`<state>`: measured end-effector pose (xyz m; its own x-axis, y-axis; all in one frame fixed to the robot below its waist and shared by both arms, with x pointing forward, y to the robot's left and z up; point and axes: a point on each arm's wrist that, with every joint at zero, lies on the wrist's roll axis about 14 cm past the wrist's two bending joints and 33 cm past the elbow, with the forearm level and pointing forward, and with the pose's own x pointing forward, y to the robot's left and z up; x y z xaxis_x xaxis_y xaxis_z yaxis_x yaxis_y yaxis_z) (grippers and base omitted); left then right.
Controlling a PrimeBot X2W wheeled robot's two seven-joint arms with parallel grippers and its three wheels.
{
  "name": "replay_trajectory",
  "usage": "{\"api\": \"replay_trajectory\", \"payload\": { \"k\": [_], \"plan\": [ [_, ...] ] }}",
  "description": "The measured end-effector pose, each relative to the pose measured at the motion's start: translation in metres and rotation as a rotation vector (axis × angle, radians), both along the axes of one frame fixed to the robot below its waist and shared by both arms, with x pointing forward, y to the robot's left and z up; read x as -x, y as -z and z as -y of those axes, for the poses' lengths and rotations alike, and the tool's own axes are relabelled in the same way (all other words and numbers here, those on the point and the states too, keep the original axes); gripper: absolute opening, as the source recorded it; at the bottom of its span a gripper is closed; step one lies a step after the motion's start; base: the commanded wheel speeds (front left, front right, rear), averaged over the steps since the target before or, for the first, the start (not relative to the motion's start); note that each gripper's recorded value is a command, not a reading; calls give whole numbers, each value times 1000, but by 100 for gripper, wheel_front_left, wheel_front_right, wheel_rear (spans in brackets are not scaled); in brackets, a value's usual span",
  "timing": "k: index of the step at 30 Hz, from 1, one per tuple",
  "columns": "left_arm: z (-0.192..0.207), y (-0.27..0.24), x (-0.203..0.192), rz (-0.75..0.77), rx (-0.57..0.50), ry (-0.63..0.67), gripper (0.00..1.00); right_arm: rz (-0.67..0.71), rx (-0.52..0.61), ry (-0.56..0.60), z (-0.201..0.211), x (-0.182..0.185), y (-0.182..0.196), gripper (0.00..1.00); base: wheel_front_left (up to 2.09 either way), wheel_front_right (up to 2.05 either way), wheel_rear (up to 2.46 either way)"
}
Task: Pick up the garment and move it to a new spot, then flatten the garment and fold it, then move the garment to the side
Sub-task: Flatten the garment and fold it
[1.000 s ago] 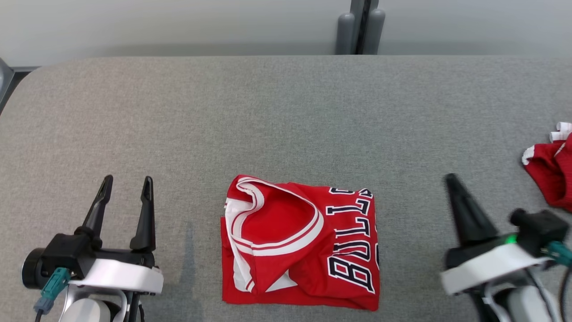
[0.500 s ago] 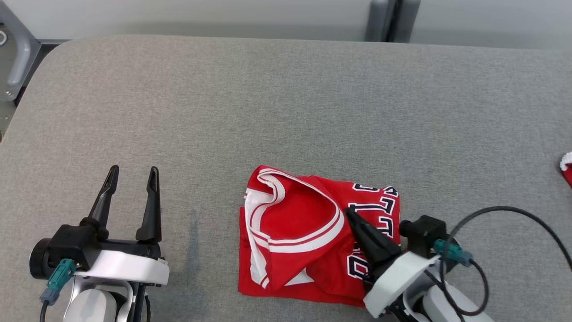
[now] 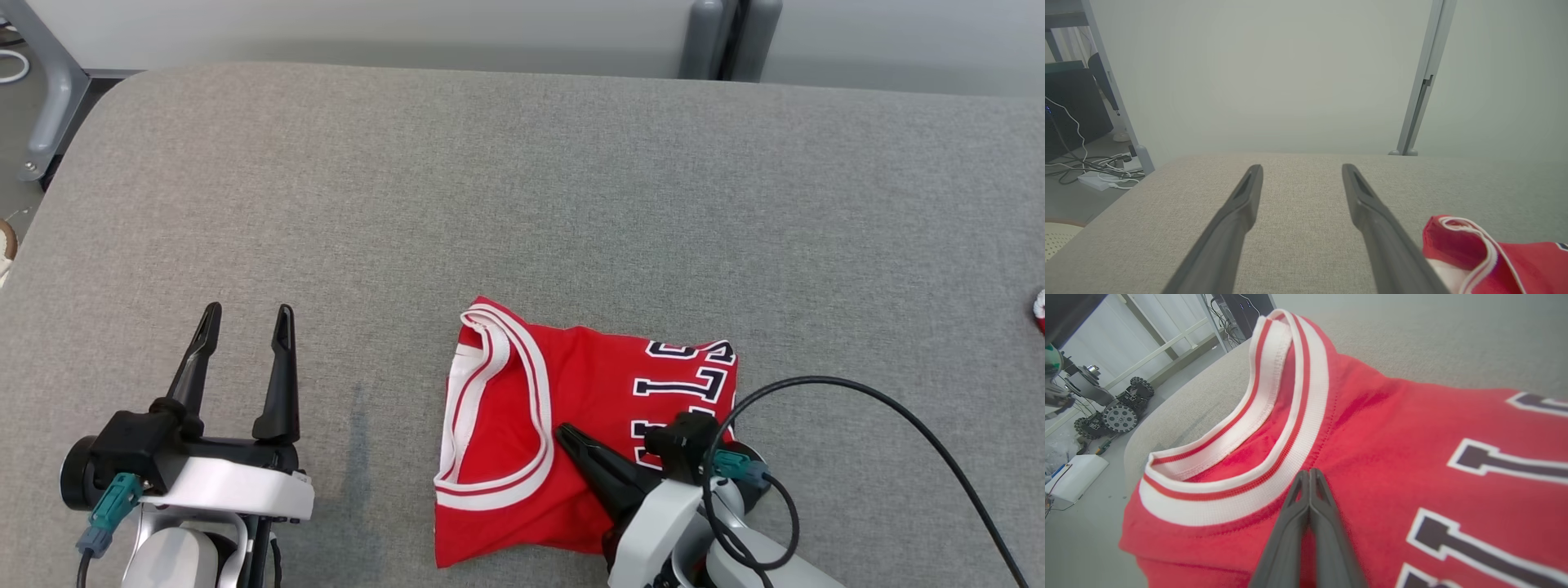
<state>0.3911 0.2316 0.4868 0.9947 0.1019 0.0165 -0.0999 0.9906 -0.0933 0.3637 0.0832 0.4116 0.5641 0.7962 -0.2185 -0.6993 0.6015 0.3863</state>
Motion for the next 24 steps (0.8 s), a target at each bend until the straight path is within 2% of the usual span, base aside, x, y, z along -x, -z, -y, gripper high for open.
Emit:
{"api": "replay_trajectory", "payload": {
  "k": [4, 8, 12, 19, 20, 21, 22, 23, 24],
  "plan": [
    [3, 1, -2, 0, 4, 8, 100, 20, -11, -10, -5, -3, -5, 0, 0, 0, 0],
    [6, -1, -4, 5, 0, 18, 100, 64, -48, 33, 0, -17, -21, 0, 0, 0, 0],
    [9, -4, -6, 15, -6, 30, 100, 129, -79, 147, 30, -46, -42, 0, 0, 0, 0],
    [17, -10, -4, 33, -6, 48, 100, 235, -72, 400, 113, -78, -67, 0, 0, 0, 0],
    [18, -10, -3, 32, -6, 52, 100, 249, -69, 440, 127, -81, -71, 8, 0, 0, 0],
    [20, -11, -3, 36, -6, 56, 100, 266, -72, 482, 140, -83, -76, 38, 0, 0, 0],
    [21, -13, -4, 43, -7, 61, 100, 284, -74, 514, 151, -83, -81, 75, 0, 0, 0],
    [22, -16, -4, 51, -8, 65, 100, 305, -71, 552, 164, -84, -86, 100, 0, 0, 0],
    [24, -17, -4, 55, -9, 69, 100, 326, -69, 583, 174, -84, -91, 100, 0, 0, 0]
  ]
}}
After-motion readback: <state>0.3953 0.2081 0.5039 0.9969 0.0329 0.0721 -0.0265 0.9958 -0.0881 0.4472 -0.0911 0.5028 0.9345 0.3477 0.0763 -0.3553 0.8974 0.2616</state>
